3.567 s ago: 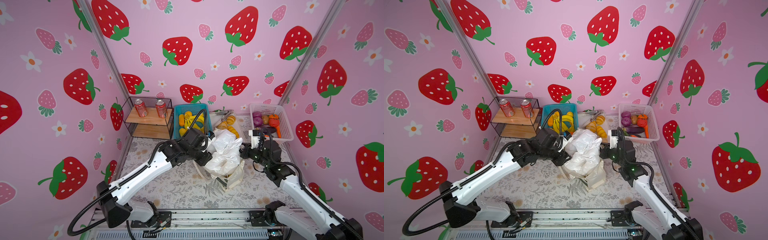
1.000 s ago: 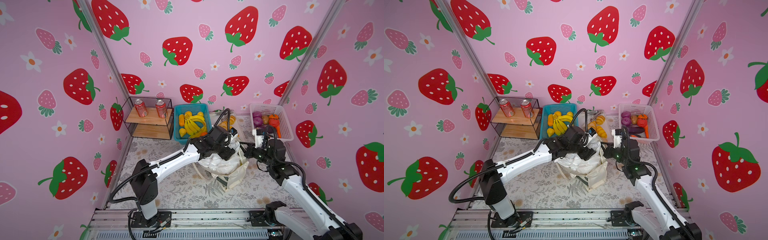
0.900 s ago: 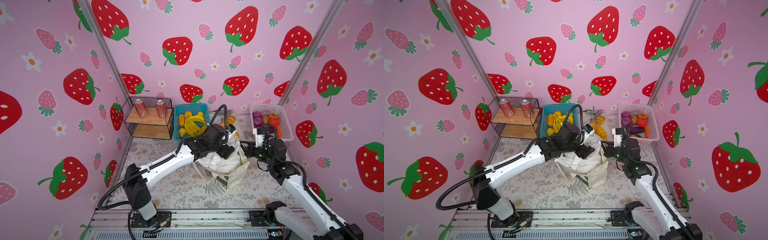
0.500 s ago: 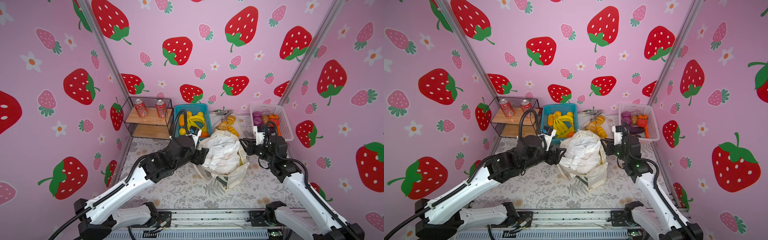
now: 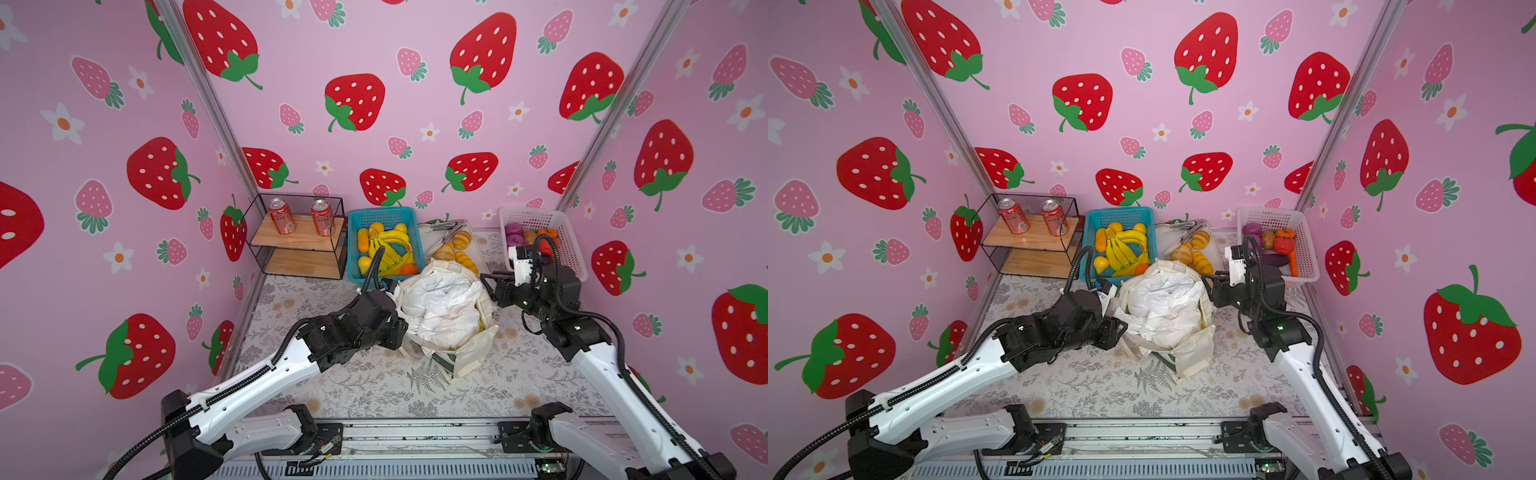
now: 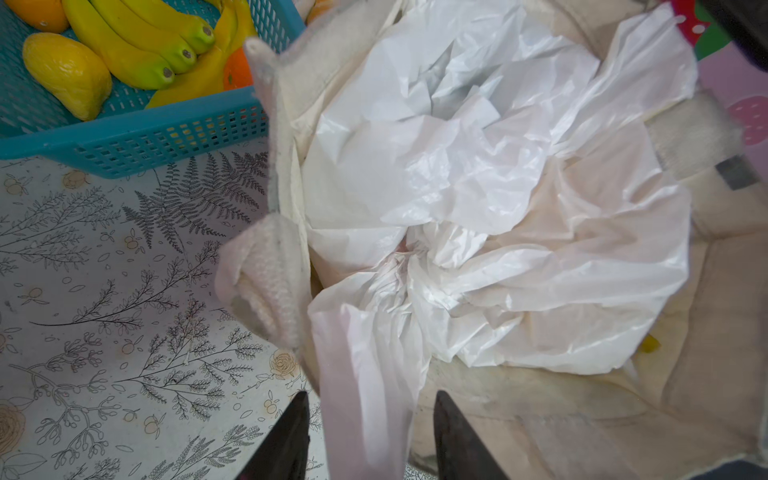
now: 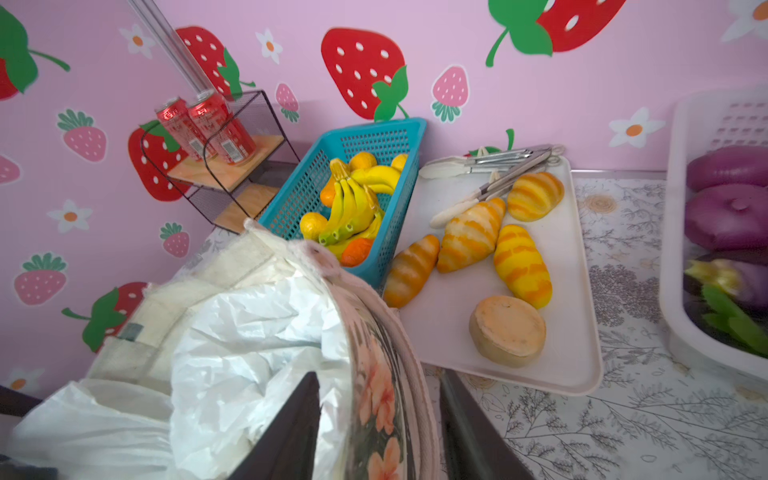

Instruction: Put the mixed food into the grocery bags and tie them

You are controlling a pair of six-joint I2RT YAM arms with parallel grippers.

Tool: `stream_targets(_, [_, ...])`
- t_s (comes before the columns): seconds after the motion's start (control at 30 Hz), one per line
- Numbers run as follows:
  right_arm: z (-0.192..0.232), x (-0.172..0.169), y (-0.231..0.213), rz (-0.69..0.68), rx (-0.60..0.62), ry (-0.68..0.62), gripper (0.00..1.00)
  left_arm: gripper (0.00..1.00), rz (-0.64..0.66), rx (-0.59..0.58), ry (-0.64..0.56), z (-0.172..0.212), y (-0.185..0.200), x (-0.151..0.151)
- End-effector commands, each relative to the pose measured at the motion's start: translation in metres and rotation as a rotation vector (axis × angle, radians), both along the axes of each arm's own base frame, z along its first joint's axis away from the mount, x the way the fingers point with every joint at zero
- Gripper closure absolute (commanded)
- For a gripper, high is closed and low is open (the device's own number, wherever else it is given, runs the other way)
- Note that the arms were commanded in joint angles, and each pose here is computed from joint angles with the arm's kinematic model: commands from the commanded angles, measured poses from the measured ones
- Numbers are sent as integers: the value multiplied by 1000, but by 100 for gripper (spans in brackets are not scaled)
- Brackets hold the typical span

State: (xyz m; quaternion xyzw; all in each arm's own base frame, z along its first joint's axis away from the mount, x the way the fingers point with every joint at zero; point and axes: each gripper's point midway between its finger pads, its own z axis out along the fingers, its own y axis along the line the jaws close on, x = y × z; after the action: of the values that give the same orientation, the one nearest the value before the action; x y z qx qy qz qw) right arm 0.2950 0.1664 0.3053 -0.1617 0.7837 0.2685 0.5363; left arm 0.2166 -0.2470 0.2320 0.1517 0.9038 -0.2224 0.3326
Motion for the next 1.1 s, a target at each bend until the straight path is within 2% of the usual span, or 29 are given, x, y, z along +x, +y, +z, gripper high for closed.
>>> stream_targets(0.0, [35,-16,4,28,-71,-138,49,39,18,-74,-42,23,2,2])
stream_targets(0.03, [39,-22,12,56,-71,-153,45,34,23,-88,-43,26,4,1])
stream_targets(0.1, [41,-36,37,149,-78,-186,43,26,24,-124,-41,32,9,0])
stream_targets(0.23, [28,-64,95,342,-158,-213,38,22,42,-186,-35,45,28,-1])
stream_targets(0.3, [17,-77,123,442,-200,-217,28,21,70,-199,-37,51,42,2])
stream_targets(0.37, [5,-90,149,542,-240,-223,24,21,112,-195,-38,54,60,6])
stream_targets(0.53, [-22,-111,197,717,-317,-211,25,20,166,-198,-39,57,84,12])
stream_targets(0.73, [-37,-116,218,790,-281,-167,26,20,181,-181,-24,48,90,15])
stream_targets(0.83, [-45,-112,223,780,-281,-141,35,20,180,-175,-25,46,90,16])
stream_targets(0.97, [-54,-101,222,721,-305,-110,60,20,181,-166,-25,44,90,17])
stream_targets(1.07, [-57,-93,215,674,-310,-88,70,21,179,-166,-21,42,89,18])
